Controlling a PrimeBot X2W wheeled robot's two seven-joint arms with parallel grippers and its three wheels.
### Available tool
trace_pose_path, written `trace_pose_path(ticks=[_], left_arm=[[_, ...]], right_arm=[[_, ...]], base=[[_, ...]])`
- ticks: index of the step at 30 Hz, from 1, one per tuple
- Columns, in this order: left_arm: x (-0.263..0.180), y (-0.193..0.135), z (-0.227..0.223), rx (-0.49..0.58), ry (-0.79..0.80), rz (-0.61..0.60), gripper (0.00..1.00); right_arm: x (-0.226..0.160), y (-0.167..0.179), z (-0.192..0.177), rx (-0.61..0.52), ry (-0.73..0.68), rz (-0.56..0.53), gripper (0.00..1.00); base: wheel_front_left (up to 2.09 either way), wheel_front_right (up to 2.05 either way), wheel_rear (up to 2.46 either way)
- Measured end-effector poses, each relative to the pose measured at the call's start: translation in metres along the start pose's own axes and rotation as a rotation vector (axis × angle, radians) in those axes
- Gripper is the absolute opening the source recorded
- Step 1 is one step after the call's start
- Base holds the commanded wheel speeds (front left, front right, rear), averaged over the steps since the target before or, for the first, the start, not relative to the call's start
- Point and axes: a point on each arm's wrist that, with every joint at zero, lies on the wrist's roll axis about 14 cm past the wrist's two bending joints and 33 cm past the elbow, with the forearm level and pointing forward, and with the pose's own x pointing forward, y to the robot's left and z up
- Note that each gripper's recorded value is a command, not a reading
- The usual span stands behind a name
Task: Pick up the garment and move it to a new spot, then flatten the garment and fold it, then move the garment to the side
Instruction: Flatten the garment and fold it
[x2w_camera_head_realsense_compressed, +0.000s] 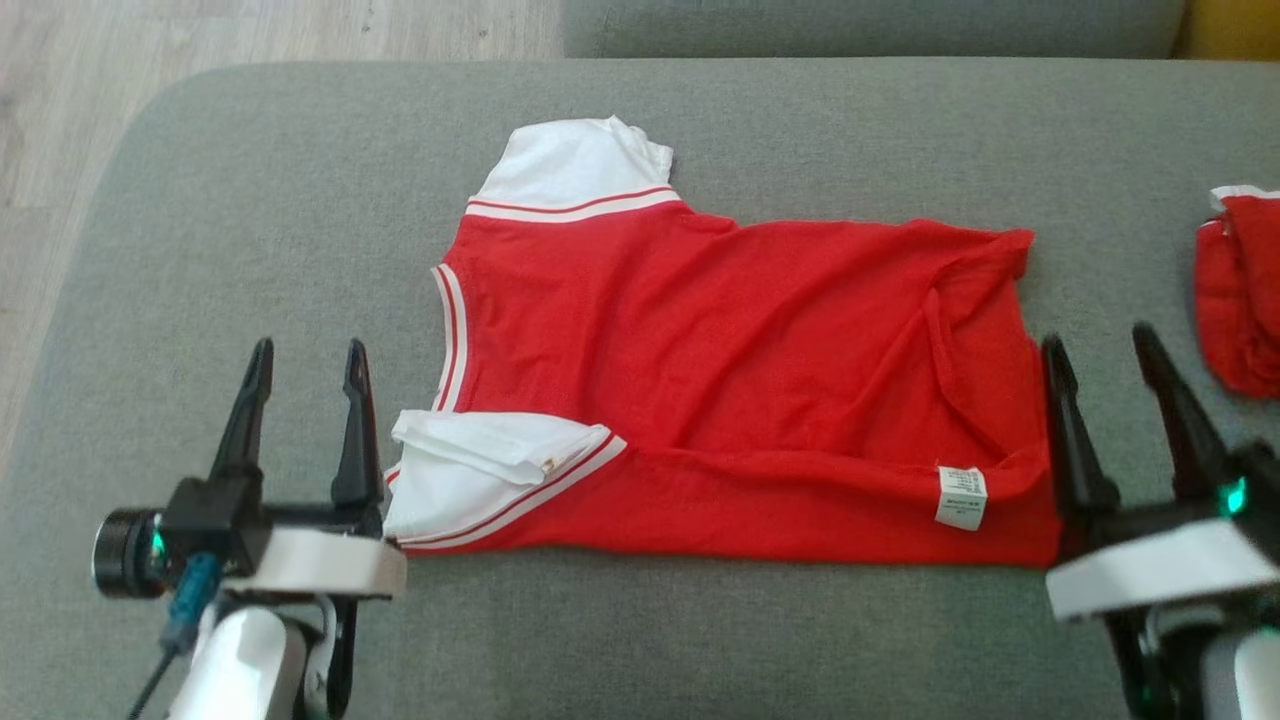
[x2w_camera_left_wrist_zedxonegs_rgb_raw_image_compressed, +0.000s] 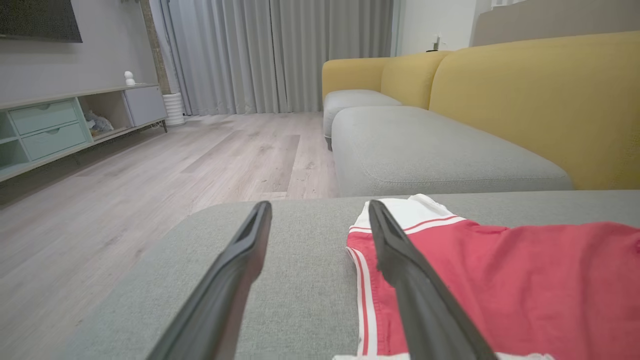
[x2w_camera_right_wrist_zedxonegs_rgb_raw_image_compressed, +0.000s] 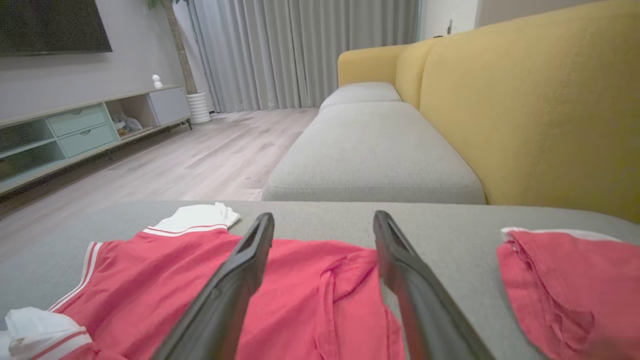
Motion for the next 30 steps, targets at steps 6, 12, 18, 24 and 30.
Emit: trace_pose_path(ticks=[6, 12, 18, 24, 30], left_arm=[[-0.014, -0.001, -0.013, 0.005, 0.044, 0.017, 1.0], [-0.02, -0.002, -0.012, -0.01, 0.021, 0.026, 1.0], [-0.024, 0.0, -0.01, -0.01, -0.007, 0.029, 1.0], [-0.031, -0.007, -0.036, -0.026, 0.095, 0.0, 1.0], [-0.043, -0.017, -0.091, -0.076, 0.325, -0.034, 1.0]], right_arm=[[-0.024, -0.001, -0.016, 0.038, 0.05, -0.036, 1.0], [-0.029, 0.0, -0.018, 0.066, 0.048, -0.043, 1.0], [-0.029, 0.002, -0.016, 0.077, 0.041, -0.038, 1.0], [-0.038, -0.001, -0.049, 0.097, 0.171, -0.054, 1.0], [-0.068, -0.015, -0.115, 0.139, 0.409, -0.113, 1.0]], base=[[0.0, 0.0, 0.0], [0.0, 0.0, 0.0], [0.0, 0.0, 0.0], [0.0, 0.0, 0.0], [0.0, 0.0, 0.0]])
